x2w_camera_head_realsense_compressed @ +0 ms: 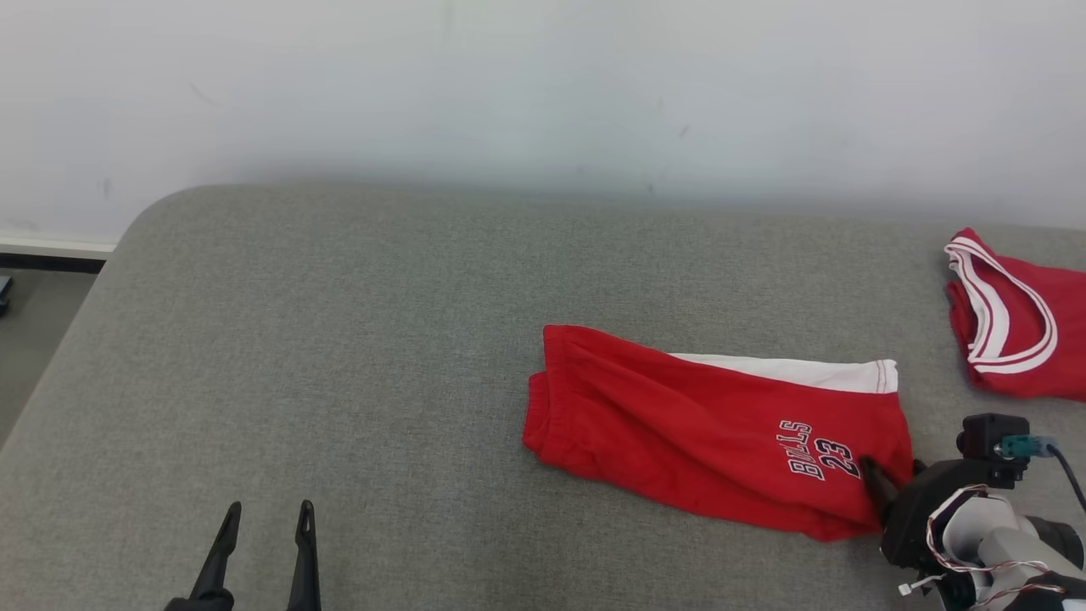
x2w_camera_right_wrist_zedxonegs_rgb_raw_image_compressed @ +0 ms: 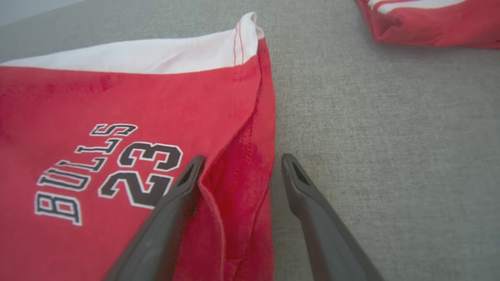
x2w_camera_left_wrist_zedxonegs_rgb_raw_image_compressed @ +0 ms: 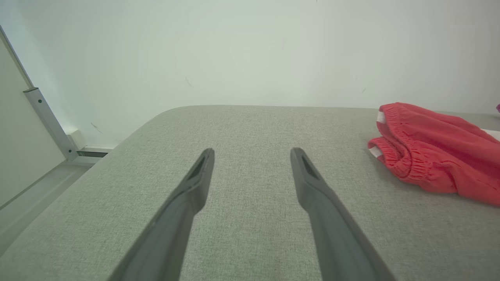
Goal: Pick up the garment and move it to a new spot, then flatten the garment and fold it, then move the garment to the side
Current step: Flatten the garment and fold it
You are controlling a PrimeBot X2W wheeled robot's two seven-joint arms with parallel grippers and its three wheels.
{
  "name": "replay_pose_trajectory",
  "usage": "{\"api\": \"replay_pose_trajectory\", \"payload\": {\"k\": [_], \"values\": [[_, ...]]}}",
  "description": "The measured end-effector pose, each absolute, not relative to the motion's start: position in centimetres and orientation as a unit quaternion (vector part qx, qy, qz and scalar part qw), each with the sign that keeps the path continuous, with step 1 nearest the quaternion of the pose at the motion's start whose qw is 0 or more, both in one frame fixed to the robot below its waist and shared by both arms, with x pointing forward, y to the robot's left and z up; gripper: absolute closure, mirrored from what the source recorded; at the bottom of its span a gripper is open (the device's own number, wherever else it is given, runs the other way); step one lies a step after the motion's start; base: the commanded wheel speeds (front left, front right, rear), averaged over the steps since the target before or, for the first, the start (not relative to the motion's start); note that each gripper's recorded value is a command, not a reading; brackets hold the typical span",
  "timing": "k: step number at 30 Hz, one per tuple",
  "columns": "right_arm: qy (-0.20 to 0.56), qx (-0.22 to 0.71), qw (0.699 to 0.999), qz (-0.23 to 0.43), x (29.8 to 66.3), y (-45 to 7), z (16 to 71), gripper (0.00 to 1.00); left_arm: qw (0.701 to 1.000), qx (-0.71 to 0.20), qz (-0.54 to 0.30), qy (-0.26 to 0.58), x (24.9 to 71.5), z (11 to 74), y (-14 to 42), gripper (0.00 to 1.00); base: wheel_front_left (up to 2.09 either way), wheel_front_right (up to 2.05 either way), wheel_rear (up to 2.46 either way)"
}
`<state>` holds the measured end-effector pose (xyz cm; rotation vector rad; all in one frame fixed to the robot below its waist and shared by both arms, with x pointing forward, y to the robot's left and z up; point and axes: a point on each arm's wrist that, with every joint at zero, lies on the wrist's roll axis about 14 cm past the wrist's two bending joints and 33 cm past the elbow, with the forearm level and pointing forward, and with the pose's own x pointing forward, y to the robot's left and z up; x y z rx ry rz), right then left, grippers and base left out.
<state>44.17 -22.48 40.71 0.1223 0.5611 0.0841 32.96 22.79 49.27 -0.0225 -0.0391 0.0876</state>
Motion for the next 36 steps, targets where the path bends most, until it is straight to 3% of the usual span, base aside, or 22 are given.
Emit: {"api": "replay_pose_trajectory", "payload": {"k": [6, 7, 8, 14, 24, 31, 36], "values": [[0.323, 0.062, 0.944, 0.034, 43.6, -22.0, 39.1, 0.00, 0.999, -0.011, 0.045, -0.018, 32.7, 49.2, 22.8, 0.00, 0.00, 0.00, 0.00], [0.328, 0.063, 0.942, 0.034, 43.6, -21.9, 39.0, 0.69, 0.999, -0.006, 0.043, -0.019, 32.7, 49.3, 22.7, 0.00, 0.00, 0.00, 0.00], [0.326, 0.063, 0.943, 0.036, 43.6, -21.7, 39.1, 1.00, 0.999, -0.005, 0.042, -0.021, 32.6, 49.4, 22.7, 0.00, 0.00, 0.00, 0.00], [0.314, 0.067, 0.946, 0.038, 43.6, -21.4, 39.8, 1.00, 0.999, 0.003, 0.034, -0.031, 32.5, 50.0, 22.5, 0.00, 0.00, 0.00, 0.00], [0.264, 0.015, 0.964, -0.005, 43.6, -27.7, 42.6, 1.00, 0.999, 0.012, 0.020, -0.040, 32.8, 50.6, 21.8, 0.00, 0.00, 0.00, 0.00], [0.184, 0.011, 0.982, 0.037, 45.5, -25.8, 46.6, 1.00, 0.999, 0.013, 0.019, -0.038, 32.9, 50.5, 21.8, 0.00, 0.00, 0.00, 0.00], [0.141, 0.024, 0.984, 0.105, 46.2, -21.0, 48.8, 1.00, 0.999, 0.012, 0.020, -0.040, 33.0, 50.6, 21.8, 0.00, 0.00, 0.00, 0.00]]}}
